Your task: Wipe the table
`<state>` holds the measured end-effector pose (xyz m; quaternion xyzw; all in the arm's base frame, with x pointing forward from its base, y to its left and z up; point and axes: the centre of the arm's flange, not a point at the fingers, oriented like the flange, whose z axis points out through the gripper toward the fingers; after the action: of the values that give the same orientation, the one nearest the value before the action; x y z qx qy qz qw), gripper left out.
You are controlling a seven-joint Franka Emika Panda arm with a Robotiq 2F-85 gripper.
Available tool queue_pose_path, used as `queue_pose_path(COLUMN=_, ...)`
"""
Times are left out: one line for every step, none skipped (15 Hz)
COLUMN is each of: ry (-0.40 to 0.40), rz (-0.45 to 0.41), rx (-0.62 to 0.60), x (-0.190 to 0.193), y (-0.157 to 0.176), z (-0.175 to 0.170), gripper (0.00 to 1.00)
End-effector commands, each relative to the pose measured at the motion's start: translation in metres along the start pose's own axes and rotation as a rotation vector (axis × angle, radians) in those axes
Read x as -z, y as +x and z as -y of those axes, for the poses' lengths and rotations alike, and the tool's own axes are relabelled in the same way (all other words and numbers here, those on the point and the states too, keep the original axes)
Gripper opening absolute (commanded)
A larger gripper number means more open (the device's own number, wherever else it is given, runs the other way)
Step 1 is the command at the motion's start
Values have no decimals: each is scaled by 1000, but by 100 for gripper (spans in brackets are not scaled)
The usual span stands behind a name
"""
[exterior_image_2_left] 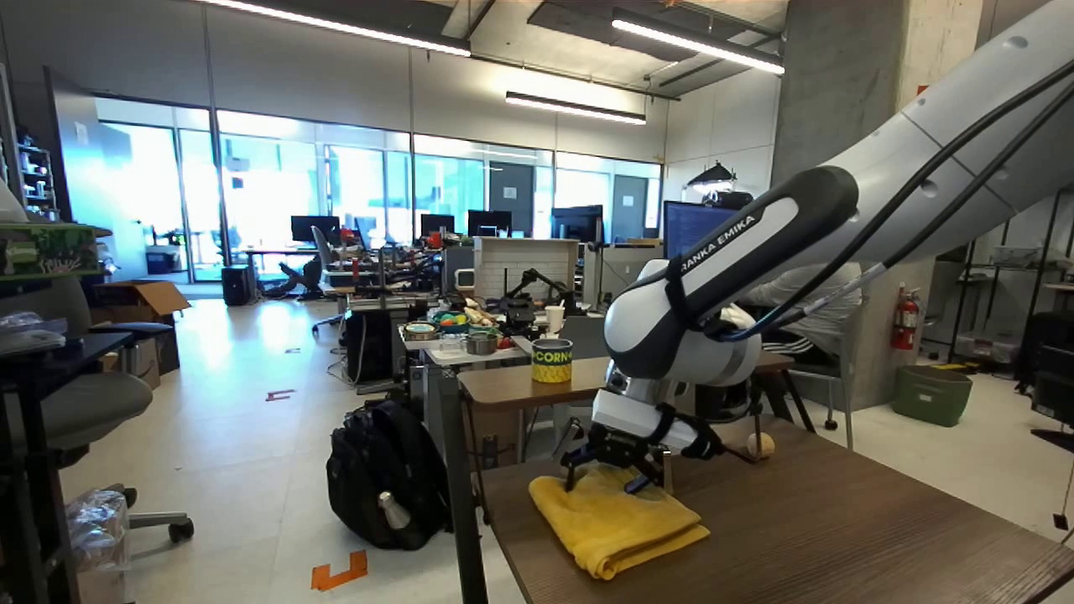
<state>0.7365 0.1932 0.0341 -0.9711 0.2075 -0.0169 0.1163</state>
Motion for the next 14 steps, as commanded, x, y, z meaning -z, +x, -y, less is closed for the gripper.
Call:
queue_pose_path(ry=-170, rz=72, rx=13, x=11, y=-23, z=-40, gripper=100)
queue_pose_path(ry=-208, rz=72, rx=-7, x=11, y=-19, z=-58, gripper=100)
queue_pose_path(ry=-243, rz=84, rx=-29, x=11, y=-16, z=-76, gripper=100)
queue_pose_path(ry=-272, rz=100, rx=-64, x=11, y=-9, z=-101, gripper=100)
queue_pose_path(ry=-307, rz=97, rx=-102, x=14, y=-7, z=-122, gripper=100)
queue_pose_path(ry=-333, rz=98, rx=-144, x=22, y=-5, z=-145, gripper=100)
queue_pose_path(ry=-343, rz=80, rx=-180, x=35, y=-4, z=-161, gripper=100)
queue_pose_path(ry=-306, rz=41, rx=-202, x=53, y=-7, z=-177, gripper=100)
queue_pose_path(ry=-261, rz=8, rx=-207, x=70, y=-13, z=-189, gripper=100)
queue_pose_path(ry=-192, rz=-33, rx=-204, x=84, y=-18, z=-195, gripper=100)
queue_pose_path(ry=-140, rz=-76, rx=-197, x=94, y=-20, z=-198, gripper=100)
queue_pose_path(ry=-93, rz=-115, rx=-190, x=104, y=-21, z=-200, gripper=100)
queue_pose_path(ry=-50, rz=-153, rx=-191, x=114, y=-22, z=-200, gripper=100)
queue_pose_path(ry=1, rz=-177, rx=-198, x=125, y=-24, z=-200, gripper=100)
